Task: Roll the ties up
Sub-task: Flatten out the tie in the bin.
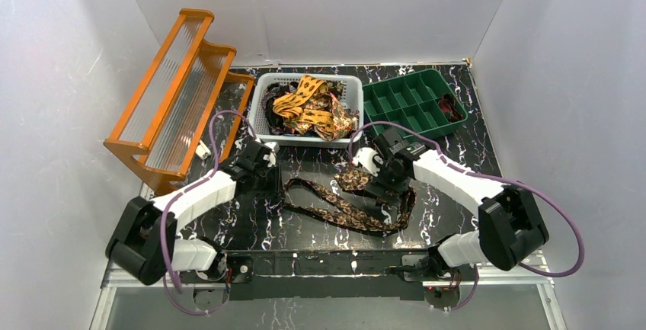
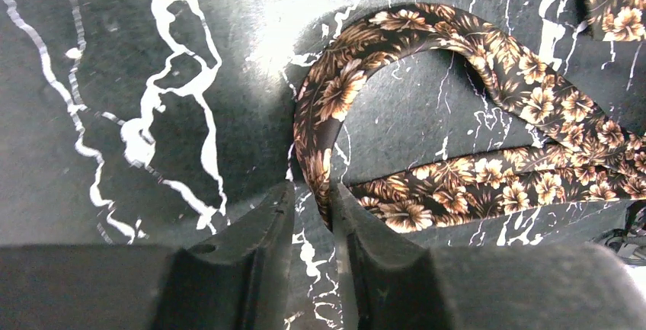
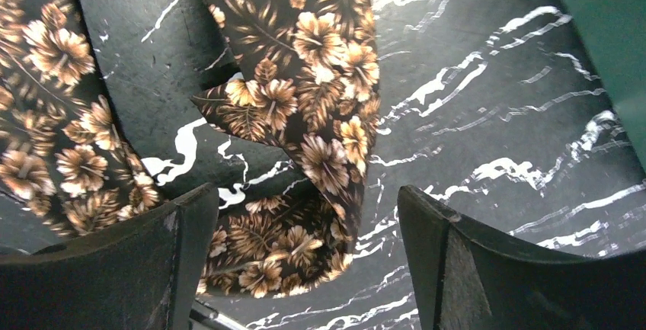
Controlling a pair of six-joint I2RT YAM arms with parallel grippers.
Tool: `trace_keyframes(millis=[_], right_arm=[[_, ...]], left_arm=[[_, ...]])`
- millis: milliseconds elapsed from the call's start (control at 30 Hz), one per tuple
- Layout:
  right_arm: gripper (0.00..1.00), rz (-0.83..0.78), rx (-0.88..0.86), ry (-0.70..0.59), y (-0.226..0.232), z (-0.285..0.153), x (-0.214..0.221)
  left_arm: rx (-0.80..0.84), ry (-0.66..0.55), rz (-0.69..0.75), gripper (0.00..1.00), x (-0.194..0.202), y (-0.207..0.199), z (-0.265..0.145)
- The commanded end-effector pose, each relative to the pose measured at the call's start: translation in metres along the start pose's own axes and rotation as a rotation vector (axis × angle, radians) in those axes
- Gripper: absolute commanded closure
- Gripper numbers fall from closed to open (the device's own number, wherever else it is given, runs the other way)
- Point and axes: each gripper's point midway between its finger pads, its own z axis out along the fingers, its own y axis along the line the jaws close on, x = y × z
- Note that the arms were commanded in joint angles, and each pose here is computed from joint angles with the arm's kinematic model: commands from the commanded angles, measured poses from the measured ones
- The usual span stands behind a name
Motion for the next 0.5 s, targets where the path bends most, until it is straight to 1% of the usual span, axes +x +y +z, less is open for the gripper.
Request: trace_keyframes(millis=[0,100,233,300,400,467], right_arm=[[0.1,-0.142,-0.026,-0.049,-0.001,0.016,-0.005],[0.14,-0.138,-0.078,-0.104,0.007,0.026,-0.016],[0.14,-0.138,-0.038,-0.088,0.001,0.04,-0.011],[0.14,-0.143,-0.05,-0.097,0.003,0.042,-0.013],[0.15,-0.154,-0.037,-0.1,0.002,0.049,-0.009],[0.17,-0.151,-0.036,-0.104,0.004,0.055,-0.007]], left_arm=[[-0.056,-0.072,-0.034,0.78,-0.001,0.011,-0.018],[-0.021,-0.081,-0.048,0.77,0.003,0.006,-0.02],[0.013,-0.046,-0.045,0.78,0.008,0.001,-0.017],[0.02,-0.037,-0.042,0.77,0.008,-0.001,-0.016],[0.032,-0.041,-0.038,0.65,0.004,-0.005,-0.016],[0.042,-0.059,-0.044,0.58,-0.001,-0.008,-0.017]])
